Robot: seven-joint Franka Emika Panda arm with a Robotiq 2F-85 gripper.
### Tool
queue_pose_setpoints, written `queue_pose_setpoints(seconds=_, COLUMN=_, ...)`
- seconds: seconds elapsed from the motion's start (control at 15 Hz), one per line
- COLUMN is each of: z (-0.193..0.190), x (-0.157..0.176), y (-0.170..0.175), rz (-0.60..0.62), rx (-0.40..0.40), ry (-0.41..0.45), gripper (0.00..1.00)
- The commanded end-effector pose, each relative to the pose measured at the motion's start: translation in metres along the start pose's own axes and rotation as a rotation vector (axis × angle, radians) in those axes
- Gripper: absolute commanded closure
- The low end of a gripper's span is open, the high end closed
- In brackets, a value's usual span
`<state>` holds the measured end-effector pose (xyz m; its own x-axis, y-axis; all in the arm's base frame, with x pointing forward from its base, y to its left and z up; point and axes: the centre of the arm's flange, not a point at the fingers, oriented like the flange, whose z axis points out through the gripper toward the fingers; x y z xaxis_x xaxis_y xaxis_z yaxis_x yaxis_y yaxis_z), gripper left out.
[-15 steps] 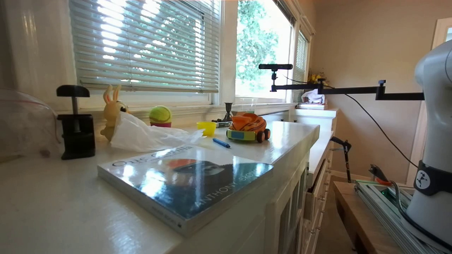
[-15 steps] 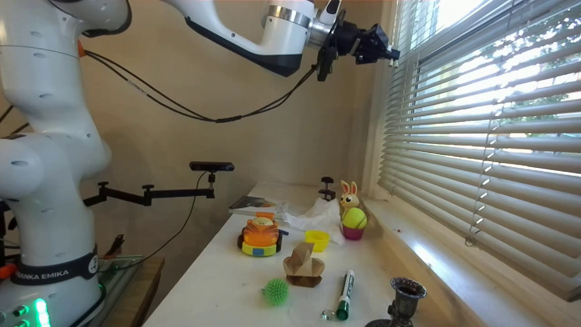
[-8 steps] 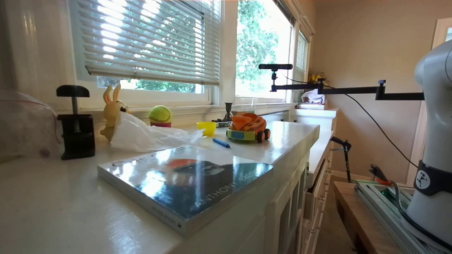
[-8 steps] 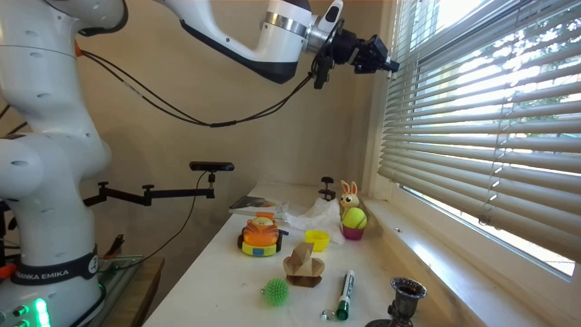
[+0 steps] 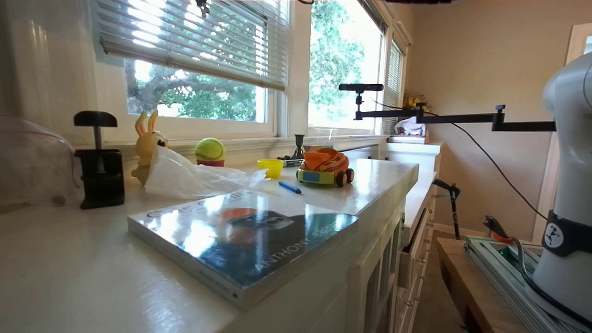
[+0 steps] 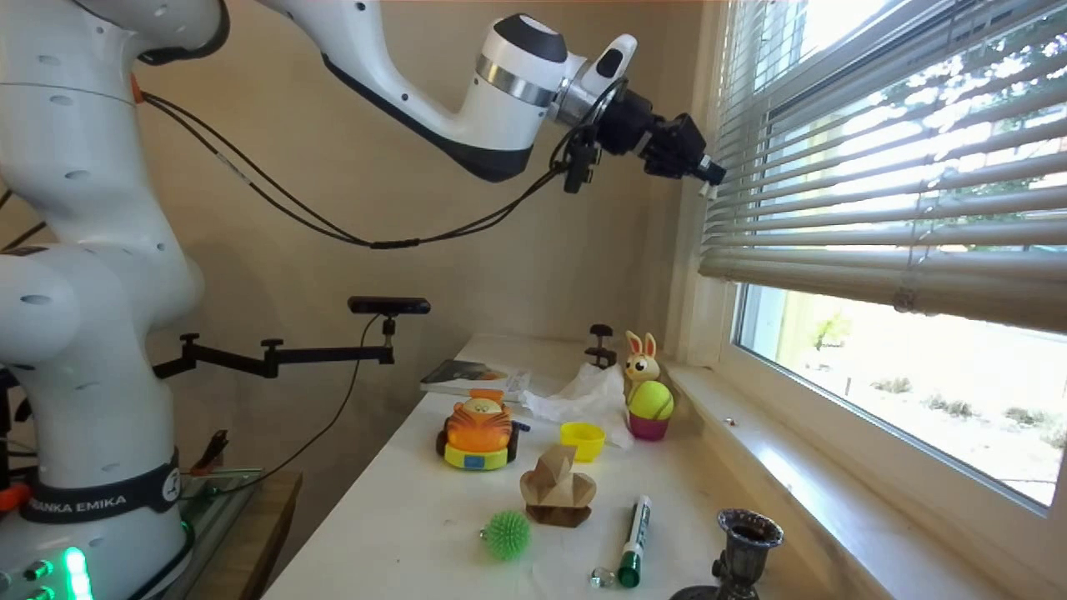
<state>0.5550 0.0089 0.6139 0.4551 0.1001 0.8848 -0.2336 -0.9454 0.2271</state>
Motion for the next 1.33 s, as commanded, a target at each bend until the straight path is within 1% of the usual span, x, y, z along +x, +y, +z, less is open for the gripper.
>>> queue_pose_setpoints(seconds=0.0, z=0.003, x=-0.034, y=0.012, rz=0.022, rx=-0.007, ry=-0.125, gripper=0.99)
queue_pose_setpoints(seconds=0.27, z=0.018, x=-0.065, y=0.019, rz=0.052, rx=-0.006, ry=-0.230, gripper=0.99)
queue_pose_setpoints(seconds=0.4, z=0.024, x=-0.079, y=0.019, rz=0.075, rx=0.012, ry=-0.281, gripper=0.99)
queue_pose_setpoints(seconds=0.47, z=0.027, x=-0.085, y=0.018, rz=0.084, rx=0.024, ry=-0.304, gripper=0.99)
queue_pose_setpoints(seconds=0.6, z=0.031, x=-0.096, y=0.016, rz=0.129, rx=0.073, ry=-0.352, gripper=0.99)
queue_pose_setpoints(seconds=0.67, z=0.032, x=-0.100, y=0.014, rz=0.138, rx=0.079, ry=-0.375, gripper=0.99)
queue_pose_setpoints(seconds=1.13, z=0.043, x=-0.130, y=0.006, rz=0.244, rx=0.184, ry=-0.530, gripper=0.99)
queue_pose_setpoints(seconds=1.2, z=0.043, x=-0.133, y=0.005, rz=0.250, rx=0.198, ry=-0.557, gripper=0.99)
queue_pose_setpoints(seconds=1.27, z=0.017, x=-0.148, y=0.029, rz=0.251, rx=0.205, ry=-0.594, gripper=0.99)
